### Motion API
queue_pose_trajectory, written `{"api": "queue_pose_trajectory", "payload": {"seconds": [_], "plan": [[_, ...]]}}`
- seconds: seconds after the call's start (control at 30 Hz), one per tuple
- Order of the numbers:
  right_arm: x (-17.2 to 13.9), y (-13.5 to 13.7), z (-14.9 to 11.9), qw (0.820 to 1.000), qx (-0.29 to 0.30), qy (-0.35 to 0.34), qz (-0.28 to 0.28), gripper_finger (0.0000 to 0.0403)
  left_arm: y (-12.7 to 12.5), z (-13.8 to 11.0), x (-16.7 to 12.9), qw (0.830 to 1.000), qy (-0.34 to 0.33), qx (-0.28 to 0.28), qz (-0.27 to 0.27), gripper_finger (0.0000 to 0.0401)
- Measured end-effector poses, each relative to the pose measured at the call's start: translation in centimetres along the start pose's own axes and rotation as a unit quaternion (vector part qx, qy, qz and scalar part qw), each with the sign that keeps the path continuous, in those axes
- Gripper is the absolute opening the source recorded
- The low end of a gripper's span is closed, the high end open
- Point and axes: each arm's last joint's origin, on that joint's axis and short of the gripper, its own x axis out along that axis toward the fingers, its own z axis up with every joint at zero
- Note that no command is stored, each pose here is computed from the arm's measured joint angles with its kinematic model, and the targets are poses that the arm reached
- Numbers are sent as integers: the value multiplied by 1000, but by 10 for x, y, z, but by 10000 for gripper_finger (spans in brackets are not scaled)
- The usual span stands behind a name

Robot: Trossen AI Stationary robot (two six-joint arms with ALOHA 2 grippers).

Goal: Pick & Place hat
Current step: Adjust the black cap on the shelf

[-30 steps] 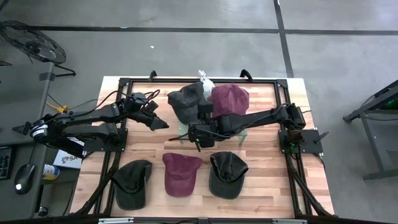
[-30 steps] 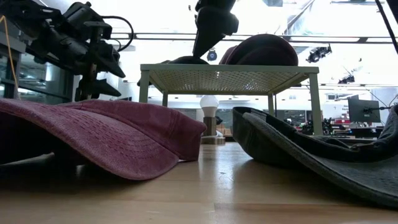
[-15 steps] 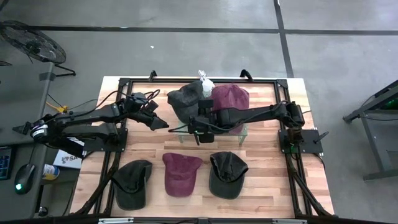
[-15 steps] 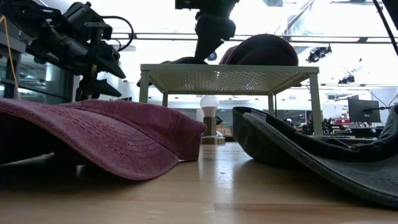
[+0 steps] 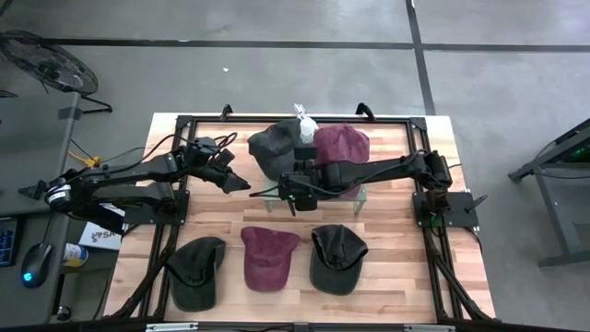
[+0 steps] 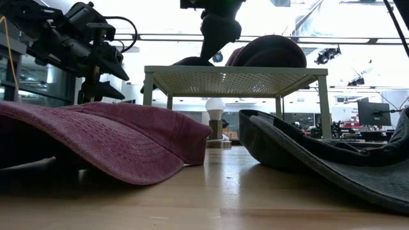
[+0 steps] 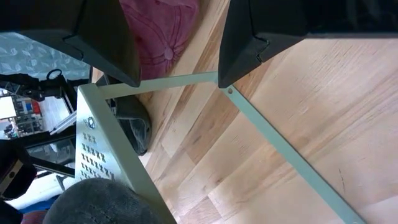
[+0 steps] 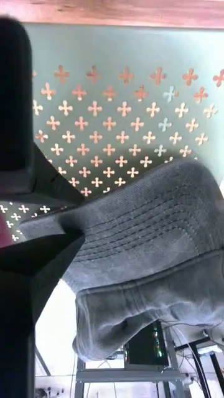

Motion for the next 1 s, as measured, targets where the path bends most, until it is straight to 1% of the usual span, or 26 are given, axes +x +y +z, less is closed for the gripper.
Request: {"api": "queue_pose_trajectory", "payload": {"seconds": [0.17, 0.27, 0.37, 0.5, 0.77, 0.9, 1.0], "plan": [[-3, 2, 1, 1000, 0, -5, -9, 26, 0, 0, 0, 1000, -1, 0, -1, 211], [-7, 7, 3, 1000, -7, -9, -19, 10, 0, 1, 0, 1000, -3, 1, -2, 211], [-11, 12, 4, 1000, -5, -14, -28, 7, 0, 1, 0, 1000, -3, 1, -2, 211], [-18, 16, 7, 998, 16, -31, -43, 4, 0, 1, 0, 1000, -3, 1, -2, 211], [-36, 11, 8, 991, 73, -55, -102, 1, -2, 3, 0, 1000, -14, 1, -11, 211], [-47, 12, 7, 986, 88, -65, -128, 0, -6, 6, 0, 999, -29, 7, -27, 211], [-56, 11, 6, 982, 94, -73, -145, 0, -7, 8, -1, 999, -31, 7, -28, 211]]}}
